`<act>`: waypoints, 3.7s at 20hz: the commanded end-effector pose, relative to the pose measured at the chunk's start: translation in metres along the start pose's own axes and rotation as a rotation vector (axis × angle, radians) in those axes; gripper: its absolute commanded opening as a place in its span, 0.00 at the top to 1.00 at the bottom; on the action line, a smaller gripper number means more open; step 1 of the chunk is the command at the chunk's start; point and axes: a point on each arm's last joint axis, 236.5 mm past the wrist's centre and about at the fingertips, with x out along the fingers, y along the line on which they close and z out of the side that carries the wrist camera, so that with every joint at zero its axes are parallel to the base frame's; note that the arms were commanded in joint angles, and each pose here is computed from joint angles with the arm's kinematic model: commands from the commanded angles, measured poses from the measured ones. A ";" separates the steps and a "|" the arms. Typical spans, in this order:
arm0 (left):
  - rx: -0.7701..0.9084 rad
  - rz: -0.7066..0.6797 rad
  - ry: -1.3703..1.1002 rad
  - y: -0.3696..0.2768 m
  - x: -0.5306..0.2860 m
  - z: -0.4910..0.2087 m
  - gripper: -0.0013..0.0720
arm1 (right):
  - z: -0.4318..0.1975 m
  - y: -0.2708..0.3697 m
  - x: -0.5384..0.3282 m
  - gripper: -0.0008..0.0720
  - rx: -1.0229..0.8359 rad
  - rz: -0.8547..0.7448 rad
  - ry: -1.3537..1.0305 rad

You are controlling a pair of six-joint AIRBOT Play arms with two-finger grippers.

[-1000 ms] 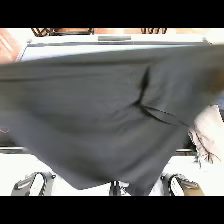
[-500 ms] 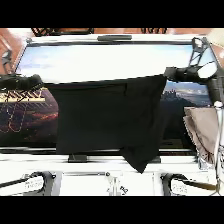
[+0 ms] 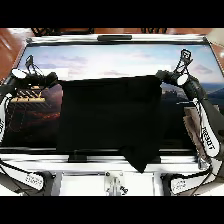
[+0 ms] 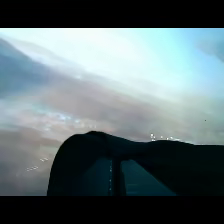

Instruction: Fold the shirts.

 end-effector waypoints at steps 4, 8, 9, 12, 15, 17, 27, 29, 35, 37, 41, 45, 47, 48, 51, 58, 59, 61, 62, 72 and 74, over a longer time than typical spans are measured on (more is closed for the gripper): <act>0.073 -0.044 0.349 0.000 -0.030 -0.075 0.94 | -0.055 -0.016 -0.046 0.90 -0.141 -0.046 0.315; 0.047 0.070 0.660 0.039 -0.049 -0.153 0.94 | -0.135 -0.029 -0.073 0.90 -0.131 -0.066 0.653; 0.033 0.067 0.698 0.041 -0.050 -0.166 0.94 | -0.152 -0.032 -0.079 0.91 -0.120 -0.071 0.718; 0.004 0.069 0.751 0.047 -0.050 -0.188 0.94 | -0.183 -0.038 -0.090 0.91 -0.075 -0.093 0.841; -0.003 0.069 0.764 0.048 -0.049 -0.193 0.94 | -0.190 -0.042 -0.092 0.91 -0.053 -0.119 0.860; -0.003 0.070 0.765 0.048 -0.049 -0.194 0.94 | -0.190 -0.045 -0.092 0.91 -0.031 -0.143 0.857; 0.014 0.081 0.749 0.051 -0.051 -0.186 0.94 | -0.191 -0.072 -0.104 0.91 -0.077 -0.255 0.891; 0.028 0.080 0.713 0.048 -0.051 -0.171 0.94 | -0.190 -0.071 -0.104 0.90 -0.075 -0.253 0.886; 0.026 0.070 0.777 0.039 -0.055 -0.187 0.26 | -0.196 -0.054 -0.113 0.32 -0.049 -0.190 0.930; 0.002 0.062 0.851 0.037 -0.071 -0.198 0.08 | -0.189 -0.057 -0.135 0.32 -0.119 -0.196 0.953; -0.032 0.056 0.826 0.037 -0.115 -0.183 0.08 | -0.147 -0.091 -0.198 0.31 -0.175 -0.317 0.896; -0.075 0.063 0.746 0.048 -0.151 -0.205 0.08 | -0.134 -0.132 -0.252 0.31 -0.016 -0.370 0.847; -0.137 0.052 0.764 0.057 -0.155 -0.257 0.12 | -0.140 -0.139 -0.264 0.31 0.047 -0.344 0.829; -0.155 0.013 0.763 0.056 -0.155 -0.279 0.18 | -0.144 -0.138 -0.267 0.31 0.077 -0.324 0.823; -0.207 -0.106 0.688 0.047 -0.151 -0.310 0.18 | -0.152 -0.131 -0.267 0.32 0.107 -0.282 0.824; -0.178 -0.008 0.728 0.075 -0.152 -0.336 0.18 | -0.152 -0.121 -0.262 0.32 0.123 -0.240 0.814; -0.178 -0.007 0.734 0.075 -0.153 -0.337 0.18 | -0.152 -0.121 -0.262 0.32 0.124 -0.240 0.816; -0.186 -0.007 0.743 0.075 -0.152 -0.344 0.18 | -0.153 -0.120 -0.263 0.32 0.125 -0.239 0.819; -0.193 -0.006 0.749 0.076 -0.151 -0.349 0.18 | -0.153 -0.120 -0.263 0.32 0.126 -0.239 0.820; -0.242 -0.048 0.707 0.059 -0.130 -0.362 0.94 | -0.172 -0.112 -0.275 0.30 0.119 -0.201 0.917; -0.236 -0.056 0.721 0.056 -0.131 -0.364 0.94 | -0.200 -0.108 -0.280 0.30 0.140 -0.171 1.010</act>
